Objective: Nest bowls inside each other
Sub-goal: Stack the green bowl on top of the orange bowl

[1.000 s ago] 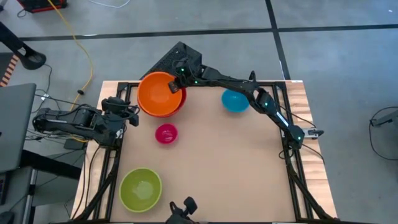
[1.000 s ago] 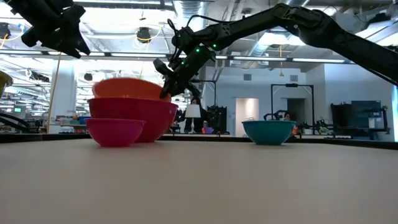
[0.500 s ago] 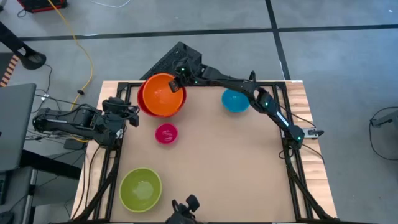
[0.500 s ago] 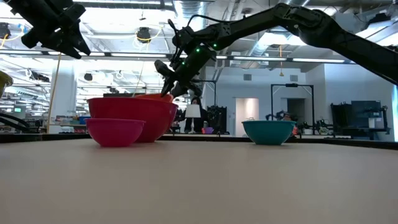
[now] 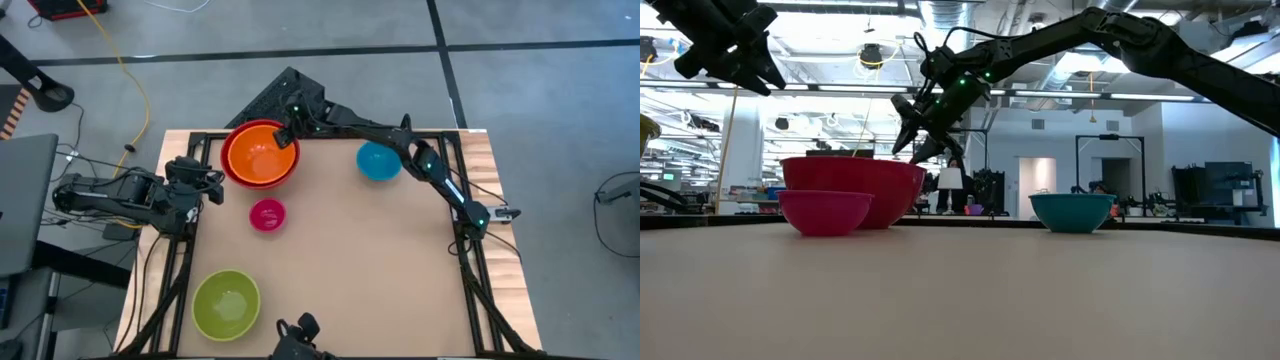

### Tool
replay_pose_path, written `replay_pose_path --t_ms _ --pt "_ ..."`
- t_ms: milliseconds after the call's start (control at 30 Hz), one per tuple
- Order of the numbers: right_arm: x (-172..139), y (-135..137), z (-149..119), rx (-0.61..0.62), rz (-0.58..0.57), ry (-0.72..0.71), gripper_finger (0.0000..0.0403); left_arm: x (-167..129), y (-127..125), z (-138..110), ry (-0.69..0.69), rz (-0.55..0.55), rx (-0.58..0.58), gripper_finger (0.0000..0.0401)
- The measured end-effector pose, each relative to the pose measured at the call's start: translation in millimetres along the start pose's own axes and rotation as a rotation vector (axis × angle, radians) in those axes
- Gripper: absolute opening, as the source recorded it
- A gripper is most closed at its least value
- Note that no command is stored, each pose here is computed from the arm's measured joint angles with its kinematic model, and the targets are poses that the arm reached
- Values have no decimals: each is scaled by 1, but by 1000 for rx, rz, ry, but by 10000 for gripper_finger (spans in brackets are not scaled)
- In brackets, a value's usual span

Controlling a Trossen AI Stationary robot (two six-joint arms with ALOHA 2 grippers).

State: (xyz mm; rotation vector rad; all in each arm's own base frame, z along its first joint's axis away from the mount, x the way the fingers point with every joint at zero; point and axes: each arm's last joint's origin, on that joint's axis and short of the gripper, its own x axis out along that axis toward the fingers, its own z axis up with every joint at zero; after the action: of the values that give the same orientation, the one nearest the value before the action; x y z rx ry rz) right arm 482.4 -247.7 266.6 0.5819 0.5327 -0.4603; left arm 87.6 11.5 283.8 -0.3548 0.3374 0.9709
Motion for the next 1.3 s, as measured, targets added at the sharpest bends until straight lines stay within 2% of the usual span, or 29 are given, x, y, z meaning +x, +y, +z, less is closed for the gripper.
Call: replay_pose_path --t_ms 133,267,367,500,633,800,967,1067,1167,1300 --pt "-5 -4 3 9 42 26 226 0 -1 -1 29 -26 2 176" --pt "-16 -4 7 4 113 67 224 1 -6 -5 151 -128 7 176" --pt "-31 1 9 -34 133 107 224 2 -17 -6 250 -253 9 176" --pt "-58 21 14 -111 156 105 223 5 -40 -2 309 -495 53 176" --pt "-88 44 14 -184 180 127 223 3 -58 5 386 -660 158 176" --pt "-128 69 0 -271 187 252 223 -10 -71 26 482 -816 274 176" --pt "-158 103 -27 -328 209 411 223 -27 -83 41 521 -942 525 176" --pt "-175 127 -46 -388 241 487 223 -31 -95 32 567 -1029 661 176" --pt "-192 150 -64 -451 268 540 223 -36 -110 15 651 -1107 749 176" --pt "-215 176 -90 -609 234 589 223 -42 -132 -14 777 -1090 836 176"
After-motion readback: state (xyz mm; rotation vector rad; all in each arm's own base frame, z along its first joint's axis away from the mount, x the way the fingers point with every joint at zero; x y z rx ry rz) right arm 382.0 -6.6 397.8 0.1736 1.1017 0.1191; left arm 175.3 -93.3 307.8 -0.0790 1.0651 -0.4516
